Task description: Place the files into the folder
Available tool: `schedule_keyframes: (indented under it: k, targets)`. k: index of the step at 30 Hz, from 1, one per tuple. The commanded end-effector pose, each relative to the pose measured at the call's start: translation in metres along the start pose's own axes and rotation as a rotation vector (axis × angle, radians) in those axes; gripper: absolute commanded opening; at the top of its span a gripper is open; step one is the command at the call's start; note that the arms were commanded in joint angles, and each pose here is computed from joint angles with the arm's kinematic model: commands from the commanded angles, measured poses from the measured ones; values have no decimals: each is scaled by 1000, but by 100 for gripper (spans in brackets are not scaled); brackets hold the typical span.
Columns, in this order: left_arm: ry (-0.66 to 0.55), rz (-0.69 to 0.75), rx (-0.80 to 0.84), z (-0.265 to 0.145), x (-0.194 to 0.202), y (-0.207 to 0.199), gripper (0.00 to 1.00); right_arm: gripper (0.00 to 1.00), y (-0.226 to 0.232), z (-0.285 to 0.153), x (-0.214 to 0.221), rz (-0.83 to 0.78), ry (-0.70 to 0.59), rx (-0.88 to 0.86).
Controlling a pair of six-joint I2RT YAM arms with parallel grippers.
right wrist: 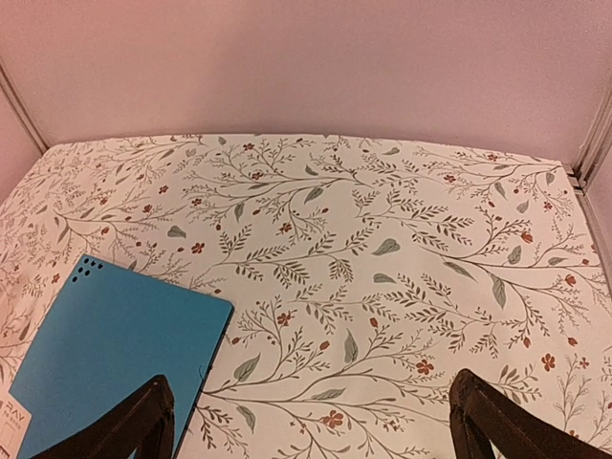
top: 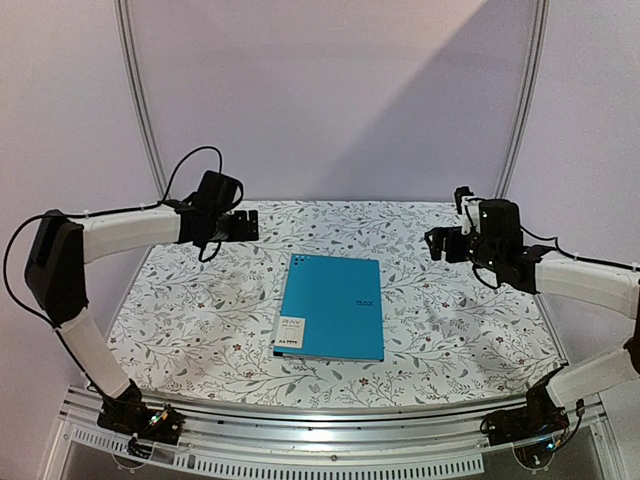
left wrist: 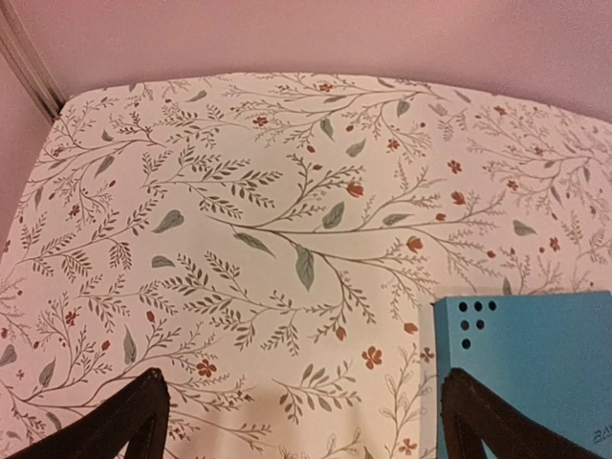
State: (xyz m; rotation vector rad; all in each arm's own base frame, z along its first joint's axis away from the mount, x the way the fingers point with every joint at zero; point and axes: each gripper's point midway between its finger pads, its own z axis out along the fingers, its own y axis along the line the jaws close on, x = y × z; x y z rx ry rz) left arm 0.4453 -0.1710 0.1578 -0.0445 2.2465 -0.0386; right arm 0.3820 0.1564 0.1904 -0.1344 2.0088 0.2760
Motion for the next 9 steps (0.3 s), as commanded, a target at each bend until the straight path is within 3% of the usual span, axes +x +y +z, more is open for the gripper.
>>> schedule_keyframes:
  k: [1, 5, 9]
  targets:
    - [-351, -2, 83, -69, -56, -27, 99, 99, -3, -2, -15, 65, -68, 28]
    - [-500, -39, 76, -103, -63, -11, 99, 99, 4, -1, -13, 57, -68, -14]
    - [-475, -10, 120, -99, -59, -21, 100, 99, 11, 4, -8, 53, -47, -49]
